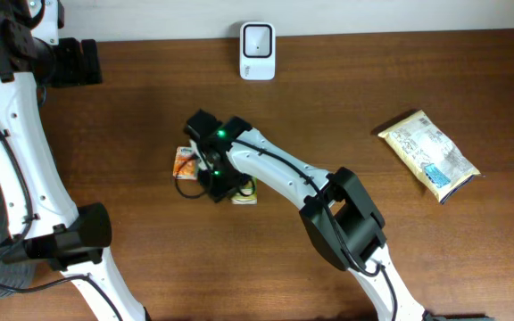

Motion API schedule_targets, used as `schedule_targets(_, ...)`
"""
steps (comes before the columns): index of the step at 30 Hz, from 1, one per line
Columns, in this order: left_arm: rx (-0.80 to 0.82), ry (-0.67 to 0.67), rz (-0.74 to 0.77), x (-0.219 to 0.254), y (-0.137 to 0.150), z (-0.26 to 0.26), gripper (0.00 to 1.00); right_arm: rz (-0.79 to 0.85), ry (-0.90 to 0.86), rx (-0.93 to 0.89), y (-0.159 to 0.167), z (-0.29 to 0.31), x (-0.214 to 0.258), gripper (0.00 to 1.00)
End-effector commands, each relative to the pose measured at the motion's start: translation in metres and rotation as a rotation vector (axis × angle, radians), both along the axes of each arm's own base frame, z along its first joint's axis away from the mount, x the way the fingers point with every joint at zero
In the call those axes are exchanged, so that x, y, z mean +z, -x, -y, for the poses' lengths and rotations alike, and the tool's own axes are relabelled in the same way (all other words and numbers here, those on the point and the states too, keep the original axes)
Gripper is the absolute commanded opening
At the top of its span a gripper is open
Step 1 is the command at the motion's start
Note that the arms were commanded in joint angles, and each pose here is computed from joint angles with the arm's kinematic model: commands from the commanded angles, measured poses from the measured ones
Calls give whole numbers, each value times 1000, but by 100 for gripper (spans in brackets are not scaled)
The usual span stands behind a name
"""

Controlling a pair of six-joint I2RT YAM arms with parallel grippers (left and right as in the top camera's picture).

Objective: Scan the item barcode

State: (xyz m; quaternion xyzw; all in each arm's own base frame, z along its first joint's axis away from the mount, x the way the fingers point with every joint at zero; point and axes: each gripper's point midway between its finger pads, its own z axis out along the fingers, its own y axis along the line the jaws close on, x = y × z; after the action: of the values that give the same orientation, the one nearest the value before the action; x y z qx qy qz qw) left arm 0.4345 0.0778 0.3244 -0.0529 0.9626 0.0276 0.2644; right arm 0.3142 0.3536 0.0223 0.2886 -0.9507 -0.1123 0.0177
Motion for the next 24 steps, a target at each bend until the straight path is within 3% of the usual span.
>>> schedule_targets(1,-16,-1,9,3,0,1,99,-24,142,-95,-22,55,2,44)
schedule_targets(9,-16,-1,9,3,0,1,99,10,153,-386,-93,170,42,41)
schedule_targets(15,-16,-1,9,3,0,1,99,112,6,-423,-133,170,87,41)
schedule_targets(18,-16,-1,9,3,0,1,99,71,-96,-396,-128,145,91,41)
schedule_targets(21,-16,-1,9,3,0,1,99,131,-193,-291,-126,85,89,41)
schedule_targets(24,-16,-1,9,3,0,1,99,220,-152,-341,-131,52,53,41)
